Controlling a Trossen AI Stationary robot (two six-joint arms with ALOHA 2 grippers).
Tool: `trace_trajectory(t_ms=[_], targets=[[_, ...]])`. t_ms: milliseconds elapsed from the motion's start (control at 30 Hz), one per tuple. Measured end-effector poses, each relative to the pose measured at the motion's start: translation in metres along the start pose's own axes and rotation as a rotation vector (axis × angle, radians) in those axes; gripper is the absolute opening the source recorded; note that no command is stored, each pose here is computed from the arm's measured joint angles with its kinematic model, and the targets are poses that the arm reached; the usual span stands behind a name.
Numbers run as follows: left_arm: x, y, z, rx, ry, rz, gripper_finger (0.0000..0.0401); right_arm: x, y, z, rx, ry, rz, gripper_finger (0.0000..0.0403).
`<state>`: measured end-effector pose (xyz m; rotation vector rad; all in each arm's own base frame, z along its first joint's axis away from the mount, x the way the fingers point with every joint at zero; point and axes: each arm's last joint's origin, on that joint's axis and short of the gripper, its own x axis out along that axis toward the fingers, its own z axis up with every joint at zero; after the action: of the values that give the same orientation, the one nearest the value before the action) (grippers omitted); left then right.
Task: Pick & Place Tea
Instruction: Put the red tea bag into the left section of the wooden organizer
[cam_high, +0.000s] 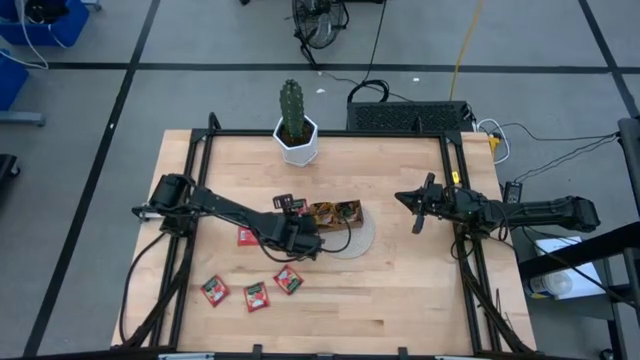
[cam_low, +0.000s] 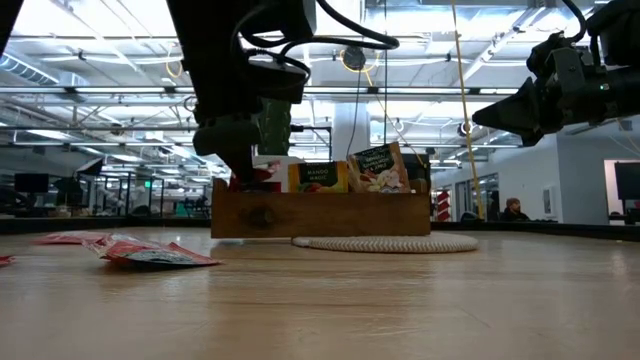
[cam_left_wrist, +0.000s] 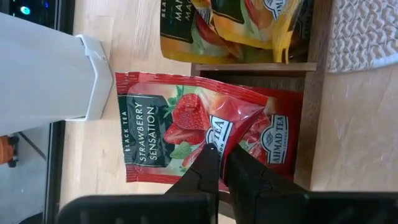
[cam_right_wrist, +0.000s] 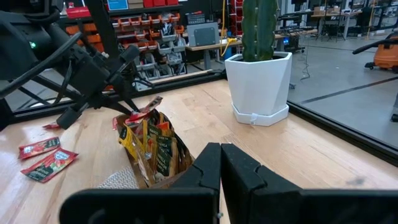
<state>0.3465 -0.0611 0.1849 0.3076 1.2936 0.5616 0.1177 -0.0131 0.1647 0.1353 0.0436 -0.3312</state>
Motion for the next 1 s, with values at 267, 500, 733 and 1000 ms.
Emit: trace_trajectory(t_ms=[267, 500, 733, 1000], targets=[[0.0, 0.0, 0.0, -0.001, 0.0, 0.0, 0.0088, 0.0, 0.0, 0.0, 0.0, 0.0, 0.0, 0.0], [0.0, 0.0, 0.0, -0.018, 0.0, -0.001, 0.0148, 0.0, 0.0, 0.0, 0.0, 0.0, 0.0, 0.0], [-0.006, 0.003, 0.003, 0.044, 0.002, 0.005, 0.0164, 0.0, 0.0, 0.0, 0.0, 0.0, 0.0, 0.0], [-0.016, 0.008, 0.011, 0.035, -0.01, 0.0, 0.0156, 0.0, 0.0, 0.0, 0.0, 0.0, 0.0, 0.0]])
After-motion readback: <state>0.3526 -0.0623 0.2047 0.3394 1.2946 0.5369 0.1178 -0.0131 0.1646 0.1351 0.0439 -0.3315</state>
